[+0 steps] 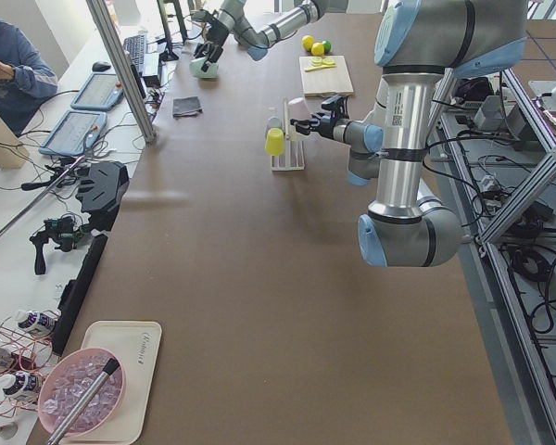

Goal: Place cup on cup holder

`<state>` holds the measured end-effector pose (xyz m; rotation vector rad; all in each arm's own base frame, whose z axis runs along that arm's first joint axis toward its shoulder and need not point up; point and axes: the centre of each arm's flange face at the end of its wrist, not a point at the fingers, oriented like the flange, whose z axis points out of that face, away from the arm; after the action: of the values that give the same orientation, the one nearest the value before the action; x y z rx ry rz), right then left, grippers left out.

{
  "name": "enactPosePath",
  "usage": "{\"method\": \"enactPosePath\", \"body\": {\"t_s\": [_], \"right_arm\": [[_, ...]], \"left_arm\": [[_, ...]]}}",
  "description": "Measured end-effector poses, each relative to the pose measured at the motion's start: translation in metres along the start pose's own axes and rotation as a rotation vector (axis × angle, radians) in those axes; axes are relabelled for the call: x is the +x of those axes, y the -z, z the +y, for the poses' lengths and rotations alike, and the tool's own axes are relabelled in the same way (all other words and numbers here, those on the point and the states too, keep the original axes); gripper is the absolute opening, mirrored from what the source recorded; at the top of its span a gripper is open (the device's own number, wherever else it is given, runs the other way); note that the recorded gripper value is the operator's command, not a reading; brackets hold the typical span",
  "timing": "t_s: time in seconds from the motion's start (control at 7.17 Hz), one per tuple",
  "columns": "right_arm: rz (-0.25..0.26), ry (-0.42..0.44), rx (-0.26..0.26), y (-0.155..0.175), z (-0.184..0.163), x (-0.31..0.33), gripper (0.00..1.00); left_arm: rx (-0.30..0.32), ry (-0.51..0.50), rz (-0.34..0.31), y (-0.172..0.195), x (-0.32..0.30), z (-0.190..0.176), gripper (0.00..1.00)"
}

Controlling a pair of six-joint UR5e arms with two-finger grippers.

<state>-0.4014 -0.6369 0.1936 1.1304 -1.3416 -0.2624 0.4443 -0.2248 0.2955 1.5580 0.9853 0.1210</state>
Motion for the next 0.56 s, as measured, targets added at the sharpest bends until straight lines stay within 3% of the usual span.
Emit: {"method": "enactPosePath", "body": {"t_s": [0.28,0.56], "right_arm": [[-0.067,0.056,0.146,-0.019,0.052,-0.050,0.00],[-0.180,0.087,0.258,-0.012,0.092,-0.083,0.00]], "left_arm": [[0.004,0.011,-0.022,-0.001,0.011,0.011,0.67],[0.006,0.006,-0.059,-0.002,0.009,0.015,0.68]]}}
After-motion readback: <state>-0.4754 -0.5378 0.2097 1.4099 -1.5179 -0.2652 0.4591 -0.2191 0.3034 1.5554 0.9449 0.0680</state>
